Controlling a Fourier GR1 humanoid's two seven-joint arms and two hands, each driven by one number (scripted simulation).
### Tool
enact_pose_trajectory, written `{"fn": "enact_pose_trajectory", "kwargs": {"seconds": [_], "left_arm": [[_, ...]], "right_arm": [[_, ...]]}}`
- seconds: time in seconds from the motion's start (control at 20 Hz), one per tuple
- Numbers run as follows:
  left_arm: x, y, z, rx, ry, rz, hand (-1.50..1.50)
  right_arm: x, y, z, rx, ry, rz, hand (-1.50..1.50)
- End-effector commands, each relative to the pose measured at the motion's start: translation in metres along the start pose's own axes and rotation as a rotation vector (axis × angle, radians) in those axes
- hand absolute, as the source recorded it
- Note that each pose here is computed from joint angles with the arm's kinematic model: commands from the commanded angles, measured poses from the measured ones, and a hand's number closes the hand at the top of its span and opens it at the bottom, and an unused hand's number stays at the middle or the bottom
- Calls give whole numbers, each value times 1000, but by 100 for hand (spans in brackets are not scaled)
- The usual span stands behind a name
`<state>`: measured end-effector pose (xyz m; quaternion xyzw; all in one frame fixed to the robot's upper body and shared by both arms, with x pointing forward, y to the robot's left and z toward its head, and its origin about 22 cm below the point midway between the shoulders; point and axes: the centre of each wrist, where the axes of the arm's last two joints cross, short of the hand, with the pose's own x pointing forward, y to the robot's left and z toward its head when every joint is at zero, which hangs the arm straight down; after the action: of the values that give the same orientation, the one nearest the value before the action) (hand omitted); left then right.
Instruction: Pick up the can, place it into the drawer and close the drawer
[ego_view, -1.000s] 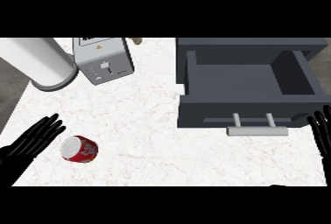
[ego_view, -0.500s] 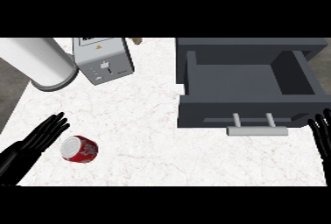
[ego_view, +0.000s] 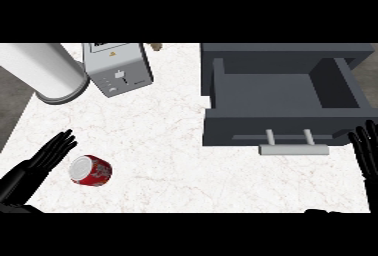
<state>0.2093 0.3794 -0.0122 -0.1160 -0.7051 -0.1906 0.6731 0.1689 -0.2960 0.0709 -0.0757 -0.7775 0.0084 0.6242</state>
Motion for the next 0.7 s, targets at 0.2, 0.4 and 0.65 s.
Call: {"fn": "enact_pose_trajectory", "kwargs": {"seconds": [0.2,0.4,0.65], "left_arm": [[-29,14,-15,-15,16,-19,-150],[-46,11,-3,-14,3,0,-150],[-54,16,6,-5,32,-5,-150]], "right_arm": [[9,-17,-9,-6,-17,10,-150],[-5,-13,-7,-22,-15,2,-150],[9,-6,13,-32,-22,9,-150]]}}
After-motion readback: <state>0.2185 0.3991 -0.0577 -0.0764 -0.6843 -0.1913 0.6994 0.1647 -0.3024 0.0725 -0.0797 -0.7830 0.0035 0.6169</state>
